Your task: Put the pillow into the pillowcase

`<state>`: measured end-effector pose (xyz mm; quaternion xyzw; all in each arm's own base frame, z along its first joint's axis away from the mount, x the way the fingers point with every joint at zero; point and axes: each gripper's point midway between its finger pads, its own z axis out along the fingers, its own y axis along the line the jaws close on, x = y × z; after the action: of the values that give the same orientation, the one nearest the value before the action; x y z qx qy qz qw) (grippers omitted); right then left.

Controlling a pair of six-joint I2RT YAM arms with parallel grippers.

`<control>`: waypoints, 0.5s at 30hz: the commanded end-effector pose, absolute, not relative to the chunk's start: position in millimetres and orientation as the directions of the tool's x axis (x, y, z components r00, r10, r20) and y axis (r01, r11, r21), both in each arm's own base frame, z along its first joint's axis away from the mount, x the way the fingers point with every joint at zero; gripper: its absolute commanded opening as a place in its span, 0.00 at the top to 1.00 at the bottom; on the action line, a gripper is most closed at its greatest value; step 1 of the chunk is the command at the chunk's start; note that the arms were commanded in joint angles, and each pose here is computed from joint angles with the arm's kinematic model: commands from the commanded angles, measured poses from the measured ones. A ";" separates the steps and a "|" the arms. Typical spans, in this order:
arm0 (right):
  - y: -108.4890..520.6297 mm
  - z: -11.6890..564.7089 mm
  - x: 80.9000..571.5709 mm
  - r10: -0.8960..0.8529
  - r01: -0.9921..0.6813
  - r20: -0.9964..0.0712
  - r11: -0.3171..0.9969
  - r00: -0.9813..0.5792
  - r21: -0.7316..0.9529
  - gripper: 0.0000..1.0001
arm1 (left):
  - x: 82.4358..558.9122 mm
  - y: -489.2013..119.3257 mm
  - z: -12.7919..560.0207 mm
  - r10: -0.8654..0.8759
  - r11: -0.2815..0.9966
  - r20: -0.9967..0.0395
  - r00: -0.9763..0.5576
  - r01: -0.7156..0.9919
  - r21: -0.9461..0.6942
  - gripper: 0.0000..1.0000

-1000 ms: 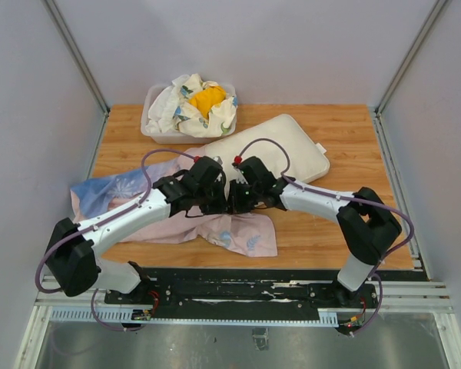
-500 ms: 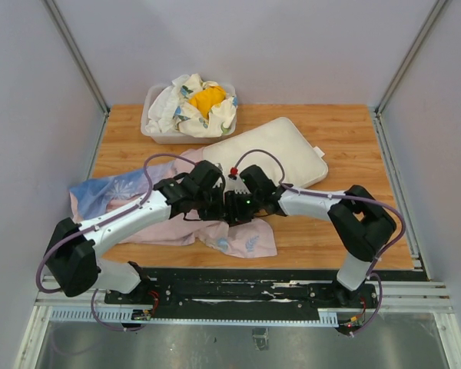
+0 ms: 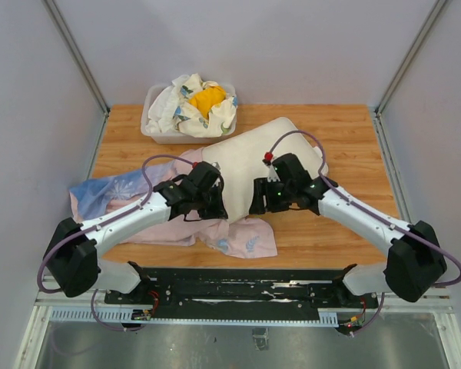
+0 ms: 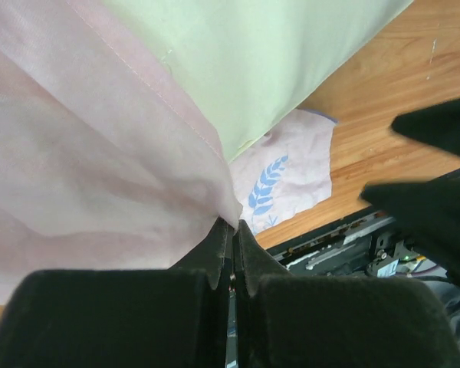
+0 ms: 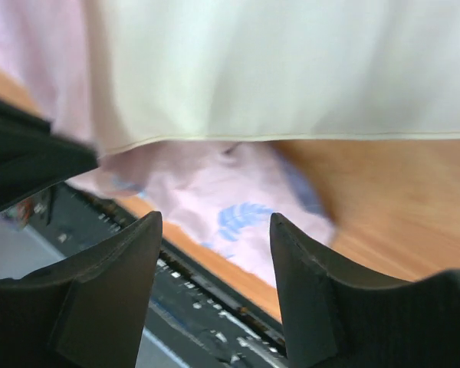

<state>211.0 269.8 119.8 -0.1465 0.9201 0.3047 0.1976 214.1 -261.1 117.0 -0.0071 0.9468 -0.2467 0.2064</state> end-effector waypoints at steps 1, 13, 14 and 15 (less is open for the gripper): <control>208.4 120.4 246.8 -0.157 -0.317 -0.516 0.918 -0.842 0.239 0.40 | 221.5 -264.0 126.7 -0.139 0.865 -0.421 -0.897 0.097 -0.492 1.00; 222.4 114.1 305.5 -0.262 -0.387 -0.580 0.917 -0.771 0.100 0.35 | 222.4 -263.8 130.9 -0.146 0.864 -0.426 -0.893 0.095 -0.495 1.00; 224.5 111.6 309.8 -0.271 -0.393 -0.581 0.915 -0.767 0.092 0.34 | 222.2 -263.1 130.7 -0.146 0.865 -0.427 -0.892 0.094 -0.493 1.00; 225.6 106.1 313.4 -0.286 -0.399 -0.572 0.914 -0.769 0.079 0.33 | 222.3 -262.8 130.8 -0.146 0.865 -0.428 -0.892 0.094 -0.492 1.00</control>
<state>292.6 224.8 108.0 -0.1609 0.9409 0.1226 0.2718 215.4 -261.5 117.6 -0.0077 0.9460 -0.2474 0.2093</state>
